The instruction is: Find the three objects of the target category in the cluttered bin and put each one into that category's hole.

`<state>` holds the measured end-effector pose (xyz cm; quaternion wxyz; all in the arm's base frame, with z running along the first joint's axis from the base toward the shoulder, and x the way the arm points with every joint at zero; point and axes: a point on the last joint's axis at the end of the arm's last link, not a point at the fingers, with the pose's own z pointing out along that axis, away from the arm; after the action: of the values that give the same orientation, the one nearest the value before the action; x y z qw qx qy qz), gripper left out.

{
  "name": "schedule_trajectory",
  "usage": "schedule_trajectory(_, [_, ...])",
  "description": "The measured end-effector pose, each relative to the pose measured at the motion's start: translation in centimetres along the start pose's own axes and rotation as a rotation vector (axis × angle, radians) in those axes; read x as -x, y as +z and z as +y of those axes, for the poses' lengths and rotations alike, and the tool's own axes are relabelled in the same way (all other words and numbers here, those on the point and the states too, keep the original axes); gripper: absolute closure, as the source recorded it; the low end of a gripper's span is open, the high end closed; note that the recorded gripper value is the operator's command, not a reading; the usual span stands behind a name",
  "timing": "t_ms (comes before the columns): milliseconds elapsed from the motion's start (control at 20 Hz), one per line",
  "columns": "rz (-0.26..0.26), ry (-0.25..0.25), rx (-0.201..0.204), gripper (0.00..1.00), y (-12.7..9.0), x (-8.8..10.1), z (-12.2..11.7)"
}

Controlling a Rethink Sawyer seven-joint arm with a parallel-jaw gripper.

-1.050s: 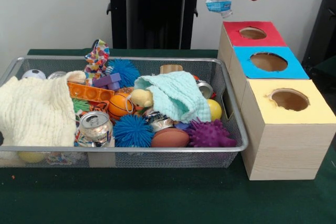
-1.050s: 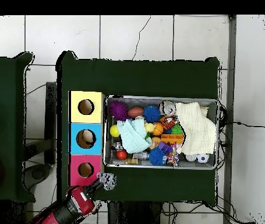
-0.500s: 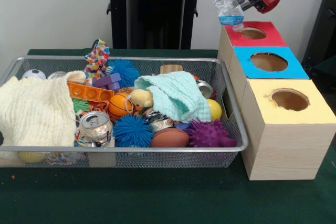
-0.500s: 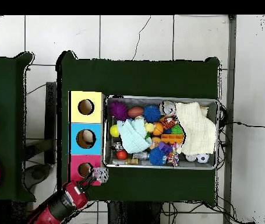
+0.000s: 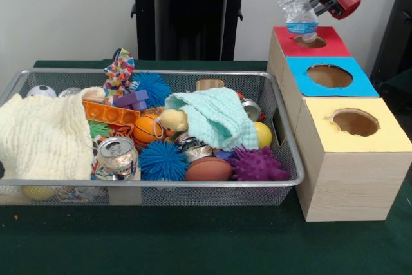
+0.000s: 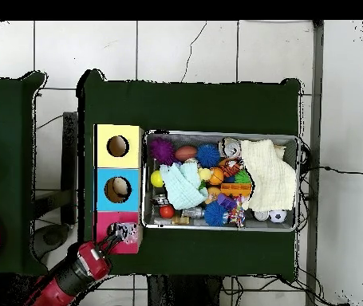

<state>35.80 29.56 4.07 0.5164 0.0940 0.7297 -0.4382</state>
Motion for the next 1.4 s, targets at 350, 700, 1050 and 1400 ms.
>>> schedule_trajectory(350, [0.0,0.001,-0.037,1.0,-0.3,1.3,1.3])
schedule_trajectory(700, [-0.012,-0.006,-0.027,1.0,-0.1,1.8,2.7])
schedule_trajectory(1050, [-0.029,-0.02,-0.036,1.0,0.7,1.7,3.3])
schedule_trajectory(1400, [-0.041,-0.032,-0.033,1.0,1.0,1.8,4.1])
